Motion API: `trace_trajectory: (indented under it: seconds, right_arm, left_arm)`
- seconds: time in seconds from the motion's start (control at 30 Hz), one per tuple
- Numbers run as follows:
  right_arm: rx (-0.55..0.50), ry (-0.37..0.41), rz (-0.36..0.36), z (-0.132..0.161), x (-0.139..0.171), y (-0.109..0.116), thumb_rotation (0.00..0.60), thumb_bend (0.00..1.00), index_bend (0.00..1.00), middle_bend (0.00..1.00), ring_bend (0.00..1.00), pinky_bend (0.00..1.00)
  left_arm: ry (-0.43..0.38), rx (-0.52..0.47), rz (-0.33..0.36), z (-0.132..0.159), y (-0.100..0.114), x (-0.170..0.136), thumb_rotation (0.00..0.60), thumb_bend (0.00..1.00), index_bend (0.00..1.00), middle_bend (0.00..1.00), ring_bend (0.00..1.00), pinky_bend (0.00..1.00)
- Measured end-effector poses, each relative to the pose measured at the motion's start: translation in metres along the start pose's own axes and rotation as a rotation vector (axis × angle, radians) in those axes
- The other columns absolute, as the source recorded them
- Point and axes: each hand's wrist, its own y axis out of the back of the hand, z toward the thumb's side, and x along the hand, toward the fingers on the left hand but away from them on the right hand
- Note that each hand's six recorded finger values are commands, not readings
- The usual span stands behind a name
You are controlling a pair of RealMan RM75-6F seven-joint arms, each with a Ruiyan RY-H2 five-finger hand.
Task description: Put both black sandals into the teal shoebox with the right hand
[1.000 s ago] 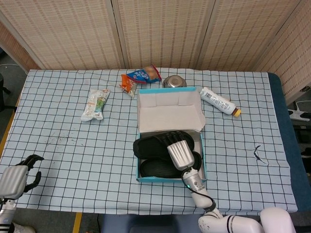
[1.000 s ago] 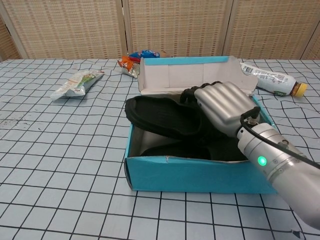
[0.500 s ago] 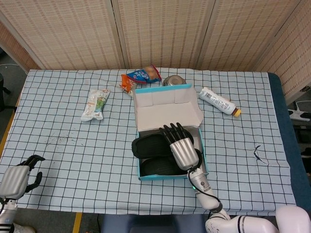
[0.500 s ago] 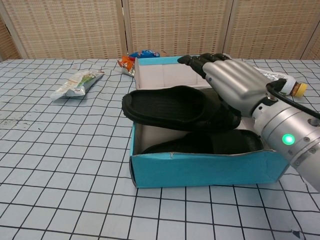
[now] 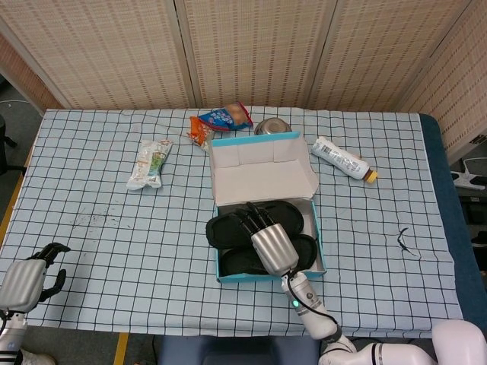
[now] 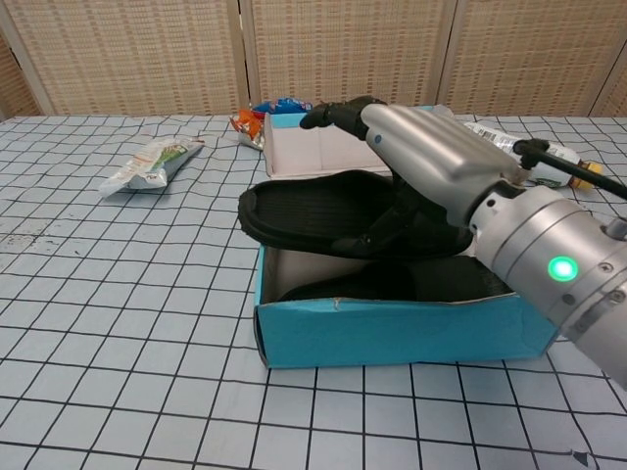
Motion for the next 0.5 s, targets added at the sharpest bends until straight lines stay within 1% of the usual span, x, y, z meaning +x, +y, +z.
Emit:
trace_trajectory:
  seconds: [0.03, 0.07, 0.13, 0.23, 0.3, 0.5]
  right_arm:
    - [-0.003, 0.003, -0.001, 0.002, -0.001, -0.001, 0.6, 0.35, 0.25, 0.22, 0.08, 0.23]
    - [-0.004, 0.007, -0.004, 0.004, -0.003, -0.002, 0.6, 0.42, 0.29, 0.27, 0.12, 0.26]
    - [0.0, 0.014, -0.01, 0.006, -0.005, -0.005, 0.6, 0.5, 0.35, 0.33, 0.17, 0.31]
    - [0.016, 0.019, -0.012, 0.006, -0.009, -0.012, 0.6, 0.6, 0.41, 0.36, 0.2, 0.33]
    - [0.025, 0.018, -0.007, 0.005, -0.012, -0.019, 0.6, 0.64, 0.42, 0.37, 0.21, 0.34]
    - [0.04, 0.012, 0.047, -0.001, -0.018, -0.042, 0.6, 0.65, 0.43, 0.37, 0.21, 0.34]
  left_arm:
    - [0.0, -0.002, 0.0, 0.0, 0.0, 0.0, 0.6, 0.51, 0.28, 0.23, 0.41, 0.57]
    - [0.0, -0.002, 0.0, 0.0, 0.0, 0.0, 0.6, 0.51, 0.28, 0.23, 0.41, 0.57]
    - [-0.002, 0.0, 0.001, 0.0, 0.0, 0.0, 0.6, 0.51, 0.28, 0.23, 0.41, 0.57]
    - [0.001, -0.002, 0.0, -0.001, 0.0, 0.0, 0.6, 0.5, 0.28, 0.23, 0.41, 0.57]
    - [0.001, -0.005, 0.001, 0.0, 0.001, 0.0, 0.6, 0.5, 0.28, 0.23, 0.41, 0.57]
    - [-0.001, -0.008, 0.005, 0.0, 0.002, -0.001, 0.6, 0.5, 0.28, 0.23, 0.41, 0.57]
